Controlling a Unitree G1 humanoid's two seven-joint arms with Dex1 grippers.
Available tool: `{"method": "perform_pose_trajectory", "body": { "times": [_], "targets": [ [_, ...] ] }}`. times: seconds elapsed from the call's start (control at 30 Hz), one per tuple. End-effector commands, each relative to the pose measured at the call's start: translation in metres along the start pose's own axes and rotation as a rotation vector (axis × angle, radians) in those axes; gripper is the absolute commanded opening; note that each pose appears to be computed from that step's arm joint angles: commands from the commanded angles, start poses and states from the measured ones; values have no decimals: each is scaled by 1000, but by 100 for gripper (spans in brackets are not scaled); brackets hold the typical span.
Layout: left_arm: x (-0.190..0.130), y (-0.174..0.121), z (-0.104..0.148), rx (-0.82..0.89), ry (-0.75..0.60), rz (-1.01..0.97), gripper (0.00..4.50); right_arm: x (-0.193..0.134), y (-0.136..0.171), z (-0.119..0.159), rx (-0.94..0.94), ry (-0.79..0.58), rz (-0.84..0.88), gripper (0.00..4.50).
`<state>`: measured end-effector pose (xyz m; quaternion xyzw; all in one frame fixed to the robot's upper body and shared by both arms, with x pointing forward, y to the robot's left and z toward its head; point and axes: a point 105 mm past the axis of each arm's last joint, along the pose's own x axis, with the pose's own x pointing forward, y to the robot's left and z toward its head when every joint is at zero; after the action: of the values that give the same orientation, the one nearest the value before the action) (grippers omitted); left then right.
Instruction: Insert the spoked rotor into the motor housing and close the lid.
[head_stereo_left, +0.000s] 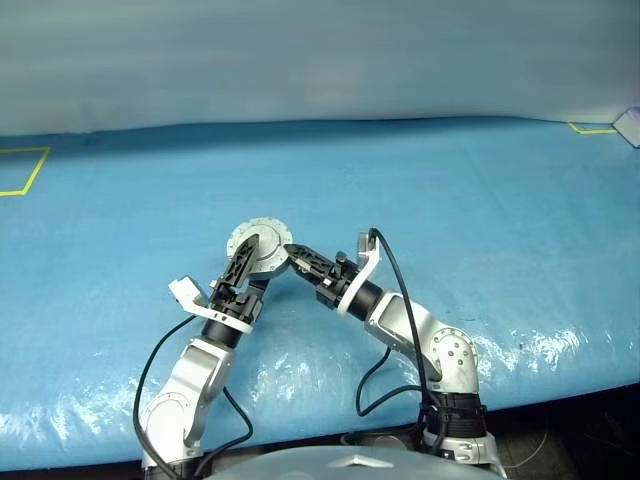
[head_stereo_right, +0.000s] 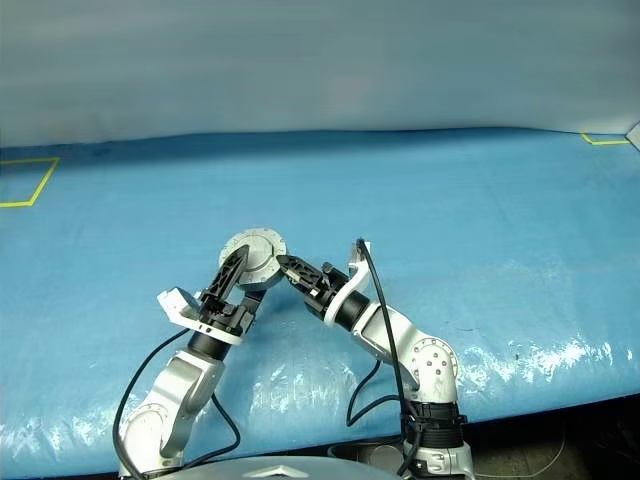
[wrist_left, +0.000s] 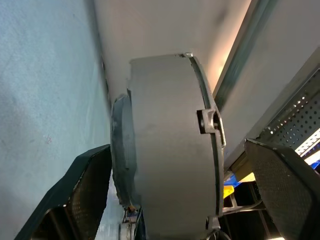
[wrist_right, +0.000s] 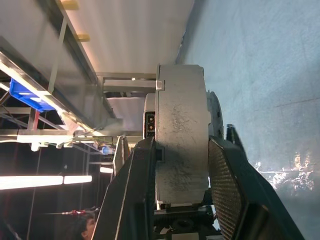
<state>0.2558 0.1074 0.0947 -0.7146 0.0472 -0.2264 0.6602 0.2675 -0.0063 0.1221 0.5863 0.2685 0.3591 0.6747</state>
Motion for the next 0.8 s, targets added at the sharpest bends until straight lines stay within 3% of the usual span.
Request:
{"method": "perform_pose_trajectory", "body": {
  "times": [0.03,0.23,0.4,0.57,0.73,0.8],
  "targets": [
    [4,-5,-6,-50,-3,-21,414,1,27,-6,-45,12,111,118],
    [4,-5,-5,-67,-23,-22,241,-1,20,-3,-117,-3,72,118],
    [3,-6,-3,-63,-34,-27,243,-2,15,-1,-127,-10,65,118],
    [4,-6,1,-31,-53,-12,243,-9,-4,10,-158,-70,-24,285],
    [13,-6,11,37,-66,18,243,-24,-35,19,-581,-31,-253,446],
    [19,-6,18,70,-76,32,243,-29,-37,21,-753,-15,-276,450]
  ]
}}
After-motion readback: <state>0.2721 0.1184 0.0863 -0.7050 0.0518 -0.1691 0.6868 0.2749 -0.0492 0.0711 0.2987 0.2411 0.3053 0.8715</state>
